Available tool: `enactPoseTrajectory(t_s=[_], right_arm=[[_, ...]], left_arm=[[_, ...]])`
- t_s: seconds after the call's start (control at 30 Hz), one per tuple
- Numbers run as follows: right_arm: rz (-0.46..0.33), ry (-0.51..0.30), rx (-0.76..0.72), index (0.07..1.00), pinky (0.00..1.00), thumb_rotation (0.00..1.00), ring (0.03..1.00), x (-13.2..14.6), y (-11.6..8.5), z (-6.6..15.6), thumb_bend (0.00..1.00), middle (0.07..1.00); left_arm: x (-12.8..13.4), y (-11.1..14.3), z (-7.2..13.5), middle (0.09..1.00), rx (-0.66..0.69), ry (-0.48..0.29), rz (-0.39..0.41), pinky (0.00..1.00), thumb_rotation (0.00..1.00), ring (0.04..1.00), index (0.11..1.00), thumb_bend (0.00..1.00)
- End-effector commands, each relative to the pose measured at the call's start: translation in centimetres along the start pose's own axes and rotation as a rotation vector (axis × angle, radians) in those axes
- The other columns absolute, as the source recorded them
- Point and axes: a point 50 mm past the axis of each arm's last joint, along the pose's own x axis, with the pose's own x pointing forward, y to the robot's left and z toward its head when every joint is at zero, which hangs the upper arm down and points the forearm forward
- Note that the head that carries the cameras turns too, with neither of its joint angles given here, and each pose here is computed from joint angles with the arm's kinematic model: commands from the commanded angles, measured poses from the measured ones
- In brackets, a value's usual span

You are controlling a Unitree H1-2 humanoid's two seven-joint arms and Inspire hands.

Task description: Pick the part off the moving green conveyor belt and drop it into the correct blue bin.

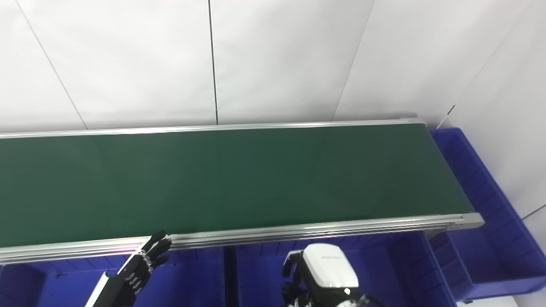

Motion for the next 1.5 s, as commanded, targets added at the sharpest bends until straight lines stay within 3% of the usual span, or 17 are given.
enactPoseTrajectory(t_s=[0.0, 0.17, 0.57, 0.63, 0.7, 0.73, 0.77, 0.83, 0.97, 1.07, 1.2, 1.33, 1.4, 1.47], right_arm=[[-0.086, -0.071, -0.008, 0.552, 0.23, 0.0, 0.345, 0.3, -0.1, 0.1, 0.51, 0.455], [-0.137, -0.094, 0.009, 0.557, 0.23, 0.0, 0.346, 1.3, 1.4, -1.1, 0.5, 0.466], [-0.197, -0.105, 0.01, 0.559, 0.21, 0.0, 0.343, 2.7, 2.1, -1.6, 0.5, 0.458], [-0.188, -0.094, -0.01, 0.507, 0.19, 0.0, 0.377, 2.7, 2.0, -1.4, 0.51, 0.503], [-0.165, -0.074, -0.025, 0.494, 0.17, 0.0, 0.269, 2.6, 1.8, -1.3, 0.52, 0.482], [-0.152, -0.063, -0.027, 0.595, 0.28, 0.18, 0.413, 2.6, 1.8, -1.2, 0.71, 0.591], [-0.124, -0.042, -0.032, 0.629, 0.32, 0.24, 0.462, 2.5, 1.7, -1.2, 0.77, 0.628], [-0.091, -0.017, -0.042, 0.729, 0.52, 0.41, 0.654, 2.5, 1.7, -1.2, 0.95, 0.771], [-0.067, -0.008, -0.059, 0.757, 0.66, 0.53, 0.739, 2.3, 1.7, -1.3, 1.0, 0.814], [-0.056, -0.019, -0.04, 0.765, 0.66, 0.58, 0.741, 2.2, 1.5, -1.4, 1.0, 0.822], [-0.082, -0.105, 0.113, 0.755, 0.52, 0.65, 0.686, 1.3, 0.4, -0.3, 1.0, 0.784], [-0.108, -0.188, 0.364, 0.757, 0.51, 0.76, 0.662, -0.1, -0.9, 1.6, 0.99, 0.758], [-0.124, -0.234, 0.554, 0.754, 0.51, 0.78, 0.648, -0.7, -1.2, 2.8, 0.97, 0.748], [-0.152, -0.313, 0.84, 0.747, 0.55, 0.73, 0.666, -1.0, -0.9, 4.1, 0.92, 0.75]], left_arm=[[0.1, -0.2, 0.7, 0.902, 0.002, -0.038, -0.006, 0.89, 0.87, 0.927, 0.919, 1.0], [0.2, -0.4, 0.8, 0.901, 0.002, -0.043, -0.004, 0.88, 0.87, 0.917, 0.915, 1.0], [0.1, -0.3, 0.8, 0.9, 0.002, -0.045, -0.007, 0.9, 0.87, 0.914, 0.913, 0.99], [0.1, -0.2, 0.8, 0.9, 0.004, -0.044, -0.007, 0.9, 0.87, 0.916, 0.912, 0.99], [0.1, -0.2, 0.8, 0.9, 0.007, -0.044, -0.008, 0.89, 0.87, 0.915, 0.912, 0.99], [0.1, -0.2, 0.8, 0.901, 0.008, -0.044, -0.008, 0.89, 0.88, 0.915, 0.913, 0.99], [0.2, -0.2, 0.7, 0.901, 0.006, -0.042, -0.008, 0.89, 0.88, 0.916, 0.913, 0.99], [0.2, -0.2, 0.7, 0.901, 0.006, -0.04, -0.007, 0.89, 0.87, 0.917, 0.911, 1.0], [0.3, -0.3, 0.6, 0.902, 0.008, -0.044, -0.01, 0.89, 0.87, 0.917, 0.913, 1.0], [0.5, -0.5, 0.6, 0.9, 0.01, -0.047, -0.01, 0.88, 0.88, 0.911, 0.911, 0.99], [0.6, -0.5, 0.5, 0.897, 0.013, -0.051, -0.014, 0.88, 0.88, 0.904, 0.913, 0.98], [0.6, -0.4, 0.6, 0.899, 0.018, -0.051, -0.019, 0.87, 0.88, 0.902, 0.912, 0.97], [0.5, -0.3, 0.7, 0.897, 0.016, -0.05, -0.019, 0.87, 0.87, 0.904, 0.91, 0.97], [0.5, -0.3, 0.8, 0.896, 0.018, -0.048, -0.023, 0.87, 0.87, 0.903, 0.912, 0.96]])
